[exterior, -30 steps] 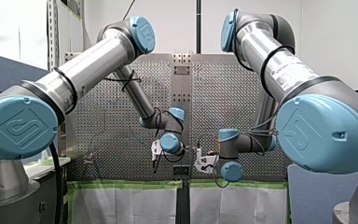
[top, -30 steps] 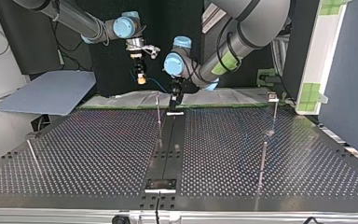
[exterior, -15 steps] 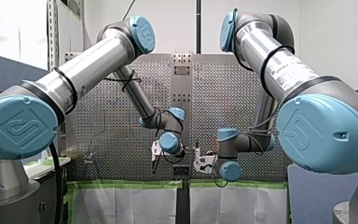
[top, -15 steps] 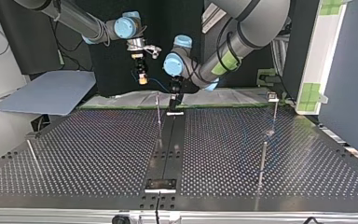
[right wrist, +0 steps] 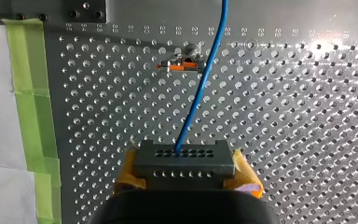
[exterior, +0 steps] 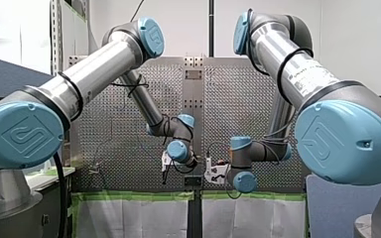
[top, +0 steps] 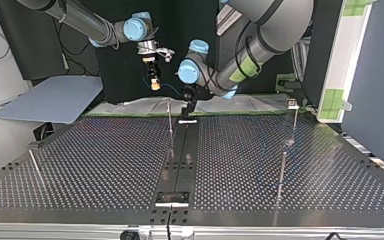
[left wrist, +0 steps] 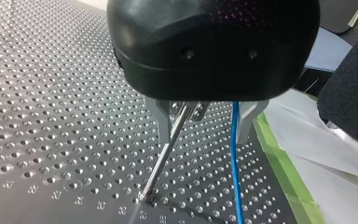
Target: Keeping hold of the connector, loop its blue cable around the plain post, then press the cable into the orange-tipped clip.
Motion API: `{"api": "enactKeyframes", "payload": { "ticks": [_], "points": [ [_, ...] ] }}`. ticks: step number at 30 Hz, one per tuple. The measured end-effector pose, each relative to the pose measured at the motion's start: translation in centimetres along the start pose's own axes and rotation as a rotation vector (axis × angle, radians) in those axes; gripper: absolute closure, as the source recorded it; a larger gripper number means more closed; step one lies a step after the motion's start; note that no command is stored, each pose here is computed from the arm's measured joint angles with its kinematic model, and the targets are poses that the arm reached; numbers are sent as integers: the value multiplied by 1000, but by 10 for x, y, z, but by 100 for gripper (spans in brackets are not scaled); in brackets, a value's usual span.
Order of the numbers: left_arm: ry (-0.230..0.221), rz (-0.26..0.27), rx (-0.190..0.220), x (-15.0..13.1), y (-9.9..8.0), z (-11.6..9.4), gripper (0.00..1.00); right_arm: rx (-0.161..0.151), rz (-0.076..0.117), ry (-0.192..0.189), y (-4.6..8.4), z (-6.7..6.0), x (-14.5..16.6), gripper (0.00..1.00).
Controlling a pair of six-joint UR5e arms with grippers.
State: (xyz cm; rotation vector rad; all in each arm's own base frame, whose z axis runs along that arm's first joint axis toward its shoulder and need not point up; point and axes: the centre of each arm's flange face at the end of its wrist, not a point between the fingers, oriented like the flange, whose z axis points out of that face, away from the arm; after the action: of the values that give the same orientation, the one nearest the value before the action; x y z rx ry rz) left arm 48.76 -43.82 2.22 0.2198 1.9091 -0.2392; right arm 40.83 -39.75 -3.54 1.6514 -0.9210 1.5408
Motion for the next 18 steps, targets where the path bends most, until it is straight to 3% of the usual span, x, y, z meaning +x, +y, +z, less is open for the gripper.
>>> {"api": "enactKeyframes", "payload": {
  "ticks": [8,11,13,14,16,17,18],
  "points": [
    [27,-13,-23,6,10,17,36,4,-2,0,-2,0,0,100],
    [30,-21,-31,6,12,21,42,4,-2,-1,-2,0,0,100],
    [27,-30,-34,6,13,23,68,4,-2,0,-2,0,0,100],
    [25,-34,-36,6,13,24,68,4,-2,0,-2,0,0,100],
    [19,-44,-39,5,14,25,89,4,-2,0,-2,0,0,100],
    [16,-48,-40,4,15,26,89,4,-2,0,-2,0,0,100],
    [15,-52,-41,4,15,26,100,4,-2,0,-2,0,0,100]
  ]
}}
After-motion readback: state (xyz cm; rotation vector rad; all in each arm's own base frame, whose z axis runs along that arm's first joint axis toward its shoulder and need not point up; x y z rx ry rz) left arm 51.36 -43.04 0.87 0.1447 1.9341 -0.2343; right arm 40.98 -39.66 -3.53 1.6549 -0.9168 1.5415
